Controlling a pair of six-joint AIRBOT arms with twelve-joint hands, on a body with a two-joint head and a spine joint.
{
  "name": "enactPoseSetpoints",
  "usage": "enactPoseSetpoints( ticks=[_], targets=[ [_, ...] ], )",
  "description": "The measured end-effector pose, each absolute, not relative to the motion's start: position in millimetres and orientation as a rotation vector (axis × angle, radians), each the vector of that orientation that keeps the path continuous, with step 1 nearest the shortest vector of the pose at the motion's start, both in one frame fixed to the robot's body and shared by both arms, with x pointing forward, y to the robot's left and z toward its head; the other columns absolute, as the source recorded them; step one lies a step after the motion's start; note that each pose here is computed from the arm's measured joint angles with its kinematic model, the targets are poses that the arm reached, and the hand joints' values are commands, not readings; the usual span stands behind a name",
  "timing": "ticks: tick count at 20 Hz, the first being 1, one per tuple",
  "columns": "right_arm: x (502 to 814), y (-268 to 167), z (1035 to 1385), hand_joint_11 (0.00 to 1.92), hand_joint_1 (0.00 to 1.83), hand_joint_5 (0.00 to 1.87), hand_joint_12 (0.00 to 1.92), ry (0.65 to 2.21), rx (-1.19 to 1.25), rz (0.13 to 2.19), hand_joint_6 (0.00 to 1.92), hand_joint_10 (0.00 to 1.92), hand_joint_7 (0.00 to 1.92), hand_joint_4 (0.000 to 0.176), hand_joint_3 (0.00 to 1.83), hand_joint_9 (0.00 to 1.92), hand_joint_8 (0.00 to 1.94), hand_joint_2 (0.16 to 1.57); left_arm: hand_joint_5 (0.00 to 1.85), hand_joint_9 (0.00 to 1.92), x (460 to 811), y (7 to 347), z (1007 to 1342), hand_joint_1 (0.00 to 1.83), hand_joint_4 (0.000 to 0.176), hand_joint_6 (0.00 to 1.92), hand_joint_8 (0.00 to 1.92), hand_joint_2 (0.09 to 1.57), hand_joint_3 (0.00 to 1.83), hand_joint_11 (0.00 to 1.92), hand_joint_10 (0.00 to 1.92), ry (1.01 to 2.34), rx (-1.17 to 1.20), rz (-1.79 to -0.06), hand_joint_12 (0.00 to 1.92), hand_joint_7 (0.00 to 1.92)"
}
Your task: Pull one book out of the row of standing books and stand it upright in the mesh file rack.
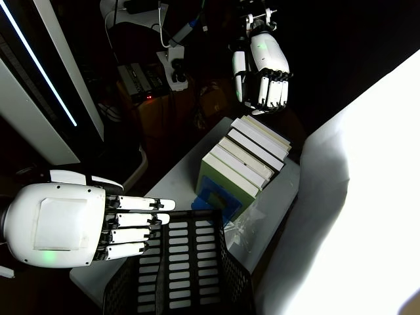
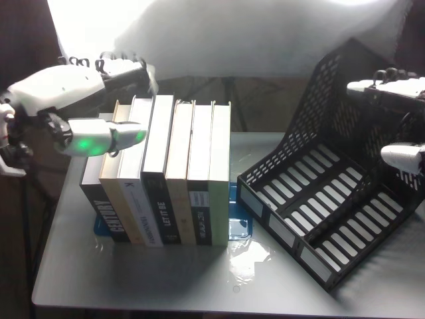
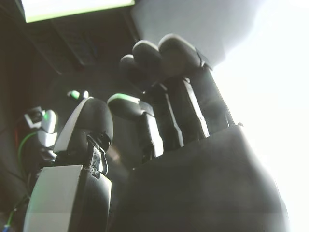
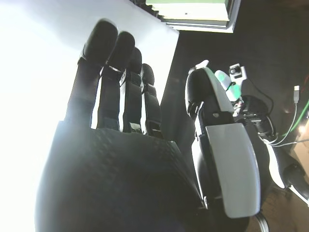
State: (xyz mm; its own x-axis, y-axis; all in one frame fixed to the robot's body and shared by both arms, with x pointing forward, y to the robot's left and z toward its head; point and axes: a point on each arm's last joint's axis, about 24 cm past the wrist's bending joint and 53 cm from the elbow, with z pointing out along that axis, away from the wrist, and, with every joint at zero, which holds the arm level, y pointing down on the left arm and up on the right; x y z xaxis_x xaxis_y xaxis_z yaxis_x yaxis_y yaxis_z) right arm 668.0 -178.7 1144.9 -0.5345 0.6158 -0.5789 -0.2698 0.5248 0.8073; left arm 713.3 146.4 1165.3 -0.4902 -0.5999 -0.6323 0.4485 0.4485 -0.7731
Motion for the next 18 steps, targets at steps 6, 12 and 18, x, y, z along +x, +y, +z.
enactPoseSetpoints(
  ticks=[6,12,18],
  targets=[
    [668,-178,1144,0.00,0.43,0.00,0.01,1.813,0.285,1.157,0.00,0.00,0.00,0.000,0.00,0.00,0.00,1.27,0.04,0.00,709,130,1155,0.29,0.000,0.01,0.00,1.28,0.00,0.00,0.00,1.699,-0.076,-1.253,0.00,0.00],
    [667,-170,1143,0.00,0.43,0.00,0.00,1.810,0.284,1.179,0.00,0.00,0.00,0.000,0.00,0.00,0.00,1.27,0.13,0.00,712,122,1155,0.16,0.016,0.03,0.00,1.24,0.00,0.00,0.00,1.738,0.013,-1.186,0.00,0.00],
    [670,-170,1141,0.00,0.39,0.00,0.00,1.806,0.313,1.186,0.00,0.00,0.00,0.000,0.00,0.00,0.00,1.27,0.33,0.00,717,118,1148,0.11,0.000,0.02,0.00,1.20,0.00,0.00,0.00,1.784,0.064,-1.110,0.00,0.00]
  ],
)
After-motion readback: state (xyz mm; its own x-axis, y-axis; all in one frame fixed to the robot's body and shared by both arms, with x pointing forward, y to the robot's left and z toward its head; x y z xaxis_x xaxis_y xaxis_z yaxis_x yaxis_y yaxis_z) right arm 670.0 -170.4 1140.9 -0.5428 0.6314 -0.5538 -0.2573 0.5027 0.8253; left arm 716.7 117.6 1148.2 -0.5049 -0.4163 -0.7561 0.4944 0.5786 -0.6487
